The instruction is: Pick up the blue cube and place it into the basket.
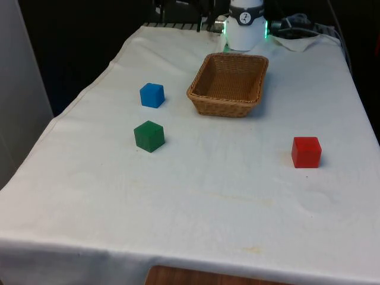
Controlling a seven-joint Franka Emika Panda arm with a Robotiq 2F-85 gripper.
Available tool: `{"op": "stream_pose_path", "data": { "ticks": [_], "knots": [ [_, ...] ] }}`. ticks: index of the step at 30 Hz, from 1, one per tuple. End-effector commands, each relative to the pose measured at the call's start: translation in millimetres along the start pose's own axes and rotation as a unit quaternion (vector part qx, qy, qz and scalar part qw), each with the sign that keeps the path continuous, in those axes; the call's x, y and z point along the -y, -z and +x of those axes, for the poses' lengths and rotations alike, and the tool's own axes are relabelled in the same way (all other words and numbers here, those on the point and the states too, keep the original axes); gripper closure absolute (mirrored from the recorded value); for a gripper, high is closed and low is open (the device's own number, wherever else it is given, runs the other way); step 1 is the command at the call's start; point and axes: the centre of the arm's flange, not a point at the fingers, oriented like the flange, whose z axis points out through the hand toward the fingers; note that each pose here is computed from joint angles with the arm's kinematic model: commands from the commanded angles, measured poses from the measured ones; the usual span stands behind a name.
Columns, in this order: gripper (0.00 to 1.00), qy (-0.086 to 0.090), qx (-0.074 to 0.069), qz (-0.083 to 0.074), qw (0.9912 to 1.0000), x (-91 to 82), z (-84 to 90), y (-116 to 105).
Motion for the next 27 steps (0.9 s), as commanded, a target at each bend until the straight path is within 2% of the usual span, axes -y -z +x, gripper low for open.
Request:
{"op": "stream_pose_path", "data": {
  "ticks": [1,3,4,5,12,13,14,21,22,24,27],
  "knots": [
    [0.0,-0.001,-0.004,-0.008,0.99996,-2.3,-0.8,-5],
    [0.0,0.0,-0.003,-0.011,0.99994,-3.1,-1.5,-8],
    [0.0,0.001,0.001,-0.004,0.99999,-1.9,-1.4,-7],
    [0.0,-0.001,-0.003,-0.013,0.99992,-3.8,-1.9,-10],
    [0.0,0.001,0.002,-0.026,0.99967,-9.4,-5.0,-23],
    [0.0,0.001,0.007,-0.019,0.99979,-7.6,-5.1,-22],
    [0.0,0.001,0.003,-0.03,0.99956,-11.3,-4.8,-25],
    [0.0,0.001,0.006,-0.045,0.99895,-19.9,-6.2,-33],
    [0.0,0.002,0.012,-0.039,0.99918,-17.6,-6.6,-33],
    [0.0,0.002,0.008,-0.053,0.99856,-23.3,-7.1,-36],
    [0.0,0.002,0.01,-0.06,0.99815,-26.6,-8.2,-39]
  ]
}}
